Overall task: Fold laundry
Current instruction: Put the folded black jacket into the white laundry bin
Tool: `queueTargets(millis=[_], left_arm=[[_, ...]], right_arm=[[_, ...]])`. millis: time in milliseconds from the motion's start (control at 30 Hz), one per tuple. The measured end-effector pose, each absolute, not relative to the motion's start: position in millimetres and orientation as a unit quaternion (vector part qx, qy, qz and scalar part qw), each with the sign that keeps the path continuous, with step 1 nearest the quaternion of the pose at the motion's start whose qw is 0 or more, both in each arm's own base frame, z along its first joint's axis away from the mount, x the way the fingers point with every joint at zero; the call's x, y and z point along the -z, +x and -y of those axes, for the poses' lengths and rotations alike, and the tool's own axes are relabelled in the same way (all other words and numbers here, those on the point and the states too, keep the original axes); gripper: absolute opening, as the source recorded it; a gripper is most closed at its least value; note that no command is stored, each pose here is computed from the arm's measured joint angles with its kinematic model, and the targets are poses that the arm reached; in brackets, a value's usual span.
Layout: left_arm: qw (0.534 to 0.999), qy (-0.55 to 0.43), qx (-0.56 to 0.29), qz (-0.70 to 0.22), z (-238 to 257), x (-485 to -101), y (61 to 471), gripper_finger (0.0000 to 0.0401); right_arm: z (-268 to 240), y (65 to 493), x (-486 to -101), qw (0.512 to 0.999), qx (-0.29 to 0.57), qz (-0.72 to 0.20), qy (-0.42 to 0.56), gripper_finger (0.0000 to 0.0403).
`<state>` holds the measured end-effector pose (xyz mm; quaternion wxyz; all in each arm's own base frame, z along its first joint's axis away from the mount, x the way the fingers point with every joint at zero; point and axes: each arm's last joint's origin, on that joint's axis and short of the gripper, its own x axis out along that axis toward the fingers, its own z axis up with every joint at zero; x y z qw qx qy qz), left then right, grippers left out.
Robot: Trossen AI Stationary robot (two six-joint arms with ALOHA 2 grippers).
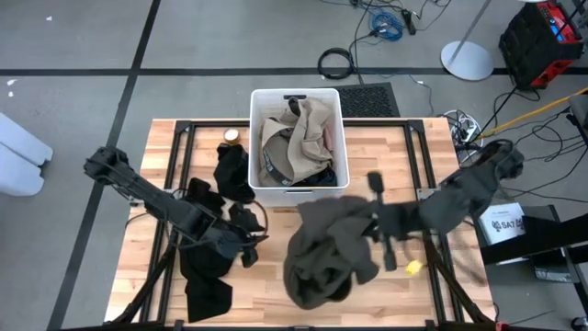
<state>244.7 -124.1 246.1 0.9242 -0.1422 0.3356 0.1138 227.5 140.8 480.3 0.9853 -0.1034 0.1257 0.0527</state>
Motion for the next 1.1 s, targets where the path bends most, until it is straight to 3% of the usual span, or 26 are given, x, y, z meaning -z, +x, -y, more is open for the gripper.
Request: queueTargets(millis=[100, 333, 600, 800, 1100], left_arm=[[0.918, -0.136, -0.126, -0.351, 125, -234, 252, 0.0121], [0.919, -0.150, -0.127, -0.343, 133, -217, 268, 0.0121], [0.939, -0.156, -0.117, -0.284, 129, -201, 304, 0.0121], [0.944, -0.116, -0.122, -0.284, 121, -181, 320, 0.0121], [0.940, -0.107, -0.145, -0.291, 107, -175, 326, 0.0121]], right_arm=[[-128, 217, -502, 0.988, -0.045, -0.055, -0.134, 0.0039], [-85, 195, -554, 0.972, 0.071, 0.122, -0.189, 0.0039], [-32, 195, -583, 0.921, 0.207, 0.211, -0.253, 0.0039], [23, 228, -572, 0.922, 0.237, 0.179, -0.249, 0.0039], [117, 299, -503, 0.974, 0.185, 0.021, -0.128, 0.0039]])
